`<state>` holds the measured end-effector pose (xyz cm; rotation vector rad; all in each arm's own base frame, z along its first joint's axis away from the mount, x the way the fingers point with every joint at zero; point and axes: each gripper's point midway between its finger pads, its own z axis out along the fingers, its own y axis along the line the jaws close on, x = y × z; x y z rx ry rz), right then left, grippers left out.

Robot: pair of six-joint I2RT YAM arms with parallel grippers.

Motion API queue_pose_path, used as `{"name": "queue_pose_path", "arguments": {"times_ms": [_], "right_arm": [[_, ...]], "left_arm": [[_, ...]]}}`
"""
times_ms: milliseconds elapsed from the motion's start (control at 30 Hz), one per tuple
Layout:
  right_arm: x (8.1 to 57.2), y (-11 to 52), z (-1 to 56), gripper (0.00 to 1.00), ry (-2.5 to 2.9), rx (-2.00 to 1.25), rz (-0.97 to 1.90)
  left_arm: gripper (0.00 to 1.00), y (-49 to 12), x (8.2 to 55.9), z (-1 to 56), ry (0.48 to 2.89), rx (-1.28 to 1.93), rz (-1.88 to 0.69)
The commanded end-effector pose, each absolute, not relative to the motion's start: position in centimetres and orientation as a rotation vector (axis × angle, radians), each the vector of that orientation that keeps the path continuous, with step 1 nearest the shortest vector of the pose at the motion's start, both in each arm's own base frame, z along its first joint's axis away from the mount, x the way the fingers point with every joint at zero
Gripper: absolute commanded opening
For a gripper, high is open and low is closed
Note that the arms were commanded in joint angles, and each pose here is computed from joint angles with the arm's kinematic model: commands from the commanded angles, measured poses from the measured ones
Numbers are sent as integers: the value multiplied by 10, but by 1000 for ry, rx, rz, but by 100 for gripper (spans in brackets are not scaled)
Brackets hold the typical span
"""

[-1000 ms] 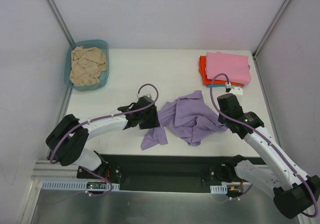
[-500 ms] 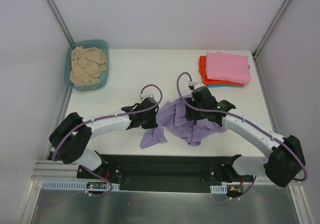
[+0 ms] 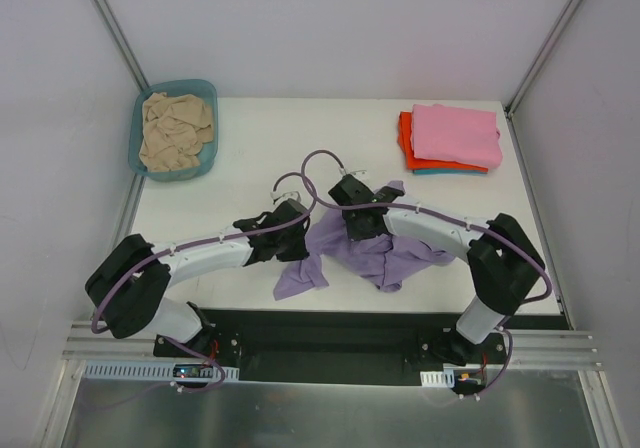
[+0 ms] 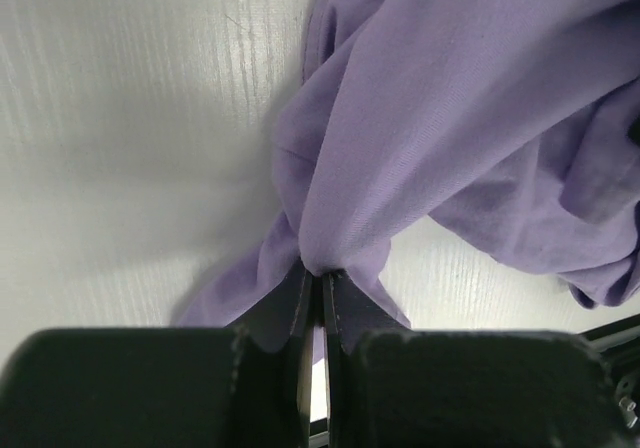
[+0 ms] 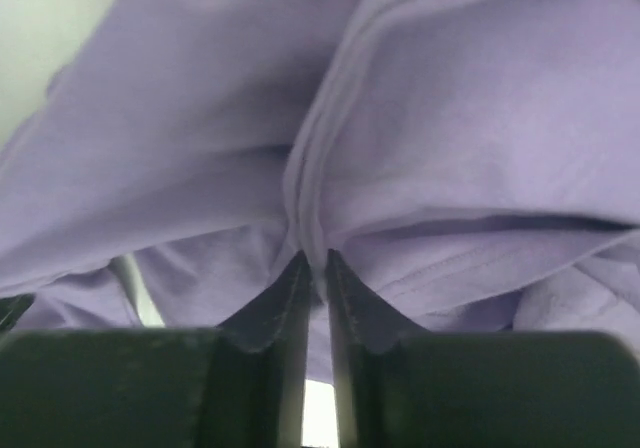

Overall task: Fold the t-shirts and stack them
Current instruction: Flatten out the tshirt

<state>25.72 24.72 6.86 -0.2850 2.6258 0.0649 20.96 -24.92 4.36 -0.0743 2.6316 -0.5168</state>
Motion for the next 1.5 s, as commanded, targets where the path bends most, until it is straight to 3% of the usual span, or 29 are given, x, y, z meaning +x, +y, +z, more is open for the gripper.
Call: {"name": "queue_pose_path", "arguments": {"times_ms": [0, 33, 233, 367, 500, 733, 933, 1067, 1200, 1400, 1467], "right_arm": [[260, 220, 77, 8, 2583, -186, -116], [261, 213, 83, 1, 2555, -174, -140], [270, 149, 176, 1, 2279, -115, -346], [273, 88, 256, 1, 2082, 7, -525], [254, 41, 346, 1, 1881, 92, -527], [209, 8, 462, 1, 1600, 112, -157], [171, -4, 514, 1, 1474, 49, 61], [164, 9, 526, 1, 1453, -22, 156], [182, 22, 513, 1, 1507, -49, 93], [259, 27, 437, 1, 1734, 28, -450], [284, 30, 396, 1, 1850, 17, -500]], "left_arm": [[0, -238, 215, 51, 2587, -104, -463], [0, -236, 216, 53, 2582, -110, -452], [0, -200, 239, 92, 2461, -189, -355], [0, -172, 264, 175, 2217, -254, -360], [0, -137, 269, 265, 1954, -259, -324], [0, -64, 226, 417, 1543, -336, -363], [0, -28, 171, 483, 1341, -310, -493], [0, -34, 152, 497, 1298, -225, -591], [0, -46, 170, 478, 1365, -214, -541], [0, -75, 237, 383, 1644, -328, -325], [1, -99, 259, 330, 1796, -305, -274]]}}
